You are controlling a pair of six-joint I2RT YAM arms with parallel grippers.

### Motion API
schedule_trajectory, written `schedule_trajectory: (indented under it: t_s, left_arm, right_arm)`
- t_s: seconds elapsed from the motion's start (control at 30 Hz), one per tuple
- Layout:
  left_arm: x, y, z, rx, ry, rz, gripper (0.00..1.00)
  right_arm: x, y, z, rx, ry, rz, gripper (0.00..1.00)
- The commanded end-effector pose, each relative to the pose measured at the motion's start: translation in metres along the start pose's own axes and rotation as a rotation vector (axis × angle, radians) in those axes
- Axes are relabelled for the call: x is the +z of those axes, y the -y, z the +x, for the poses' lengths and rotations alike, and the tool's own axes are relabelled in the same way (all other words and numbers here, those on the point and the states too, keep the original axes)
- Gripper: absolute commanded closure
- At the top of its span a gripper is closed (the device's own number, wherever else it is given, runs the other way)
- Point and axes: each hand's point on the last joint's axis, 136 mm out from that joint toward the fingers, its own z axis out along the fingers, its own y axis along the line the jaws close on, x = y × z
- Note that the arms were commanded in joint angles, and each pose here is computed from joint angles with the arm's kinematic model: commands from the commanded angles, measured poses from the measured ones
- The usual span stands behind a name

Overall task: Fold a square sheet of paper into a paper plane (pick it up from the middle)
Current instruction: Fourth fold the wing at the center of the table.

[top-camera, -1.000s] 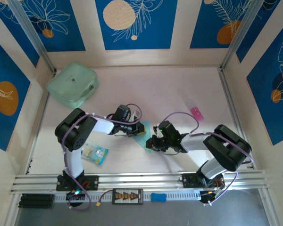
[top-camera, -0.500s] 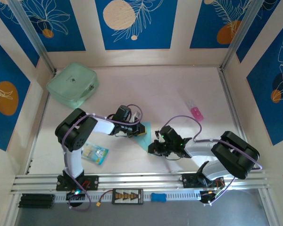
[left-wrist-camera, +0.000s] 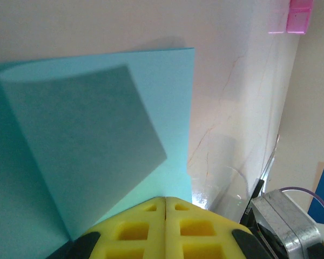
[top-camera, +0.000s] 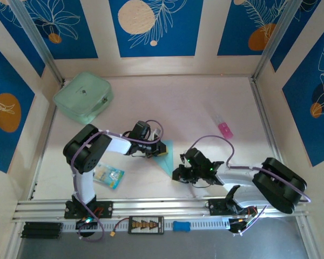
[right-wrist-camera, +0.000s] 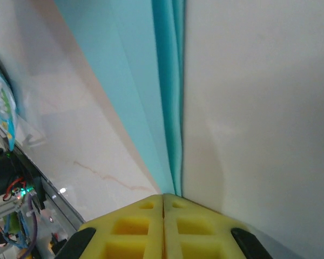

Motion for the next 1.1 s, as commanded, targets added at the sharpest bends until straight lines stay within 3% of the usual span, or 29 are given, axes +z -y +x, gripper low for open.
schedule_trajectory:
  t_s: [0.0,0.27,0.5,1.07]
  left_arm:
    - [0.0,-0.035,0.005,-0.067,0.019,-0.106,0.94]
    - [-0.004,-0.034,0.008,-0.067,0.042,-0.113,0.94]
    - [-0.003,-0.032,0.01,-0.061,0.037,-0.109,0.94]
    - [-0.002,-0.029,0.009,-0.056,0.032,-0.101,0.94]
  right_arm:
    - [-0.011,0.003,0.008,0.011,-0.028,0.039,0.9]
    - [-0.03,-0.028,-0.04,0.0,0.099,-0.026,0.89]
    - [-0.011,-0.056,-0.068,-0.034,0.085,-0.049,0.89]
    - [0.019,-0.04,-0.083,0.046,0.053,0.004,0.9]
